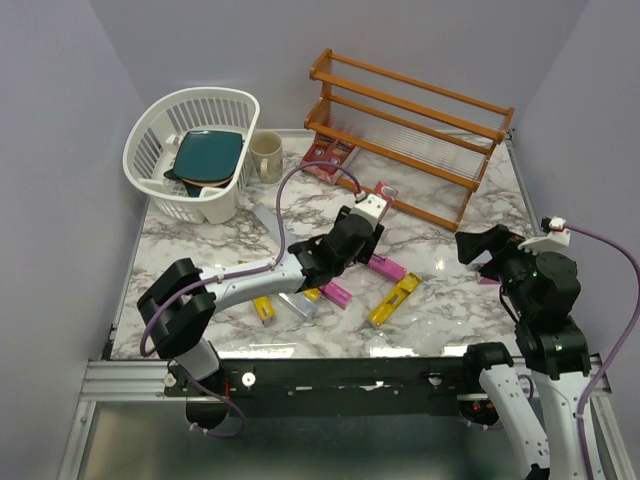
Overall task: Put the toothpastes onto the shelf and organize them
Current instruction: Pick up the toothpaste from the center of the board, then place the toothpaste on the shelf.
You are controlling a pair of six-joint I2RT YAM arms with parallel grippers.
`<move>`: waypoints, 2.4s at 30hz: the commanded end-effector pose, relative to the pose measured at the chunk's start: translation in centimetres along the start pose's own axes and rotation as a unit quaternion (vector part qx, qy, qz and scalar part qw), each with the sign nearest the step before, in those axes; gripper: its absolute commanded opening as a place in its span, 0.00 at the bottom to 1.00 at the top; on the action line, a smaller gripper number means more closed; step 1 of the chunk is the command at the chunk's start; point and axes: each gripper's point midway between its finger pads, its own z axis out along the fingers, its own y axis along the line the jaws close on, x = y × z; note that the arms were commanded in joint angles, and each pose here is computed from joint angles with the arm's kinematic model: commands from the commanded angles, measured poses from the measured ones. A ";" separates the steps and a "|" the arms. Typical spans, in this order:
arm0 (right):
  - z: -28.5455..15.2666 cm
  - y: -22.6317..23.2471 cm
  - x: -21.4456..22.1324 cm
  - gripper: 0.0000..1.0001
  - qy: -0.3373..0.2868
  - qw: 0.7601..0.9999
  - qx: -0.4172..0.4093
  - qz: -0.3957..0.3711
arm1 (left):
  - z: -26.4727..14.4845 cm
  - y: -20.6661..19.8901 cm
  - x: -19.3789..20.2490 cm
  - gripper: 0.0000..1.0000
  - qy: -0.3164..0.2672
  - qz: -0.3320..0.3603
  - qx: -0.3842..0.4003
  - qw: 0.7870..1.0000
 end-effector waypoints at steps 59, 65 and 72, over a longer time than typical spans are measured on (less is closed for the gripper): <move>-3.7 -2.7 -1.7 1.00 -0.139 0.988 0.024 -0.062 | 23.8 13.1 -6.7 0.50 -0.041 -0.049 -0.019 0.998; -3.5 -2.5 -1.5 1.00 -0.132 0.989 0.020 -0.065 | 24.3 13.9 -6.4 0.54 -0.033 -0.052 -0.032 0.998; -3.5 -2.5 -1.5 1.00 -0.130 0.989 0.018 -0.066 | 24.2 14.4 -6.0 0.69 -0.024 -0.051 -0.042 0.997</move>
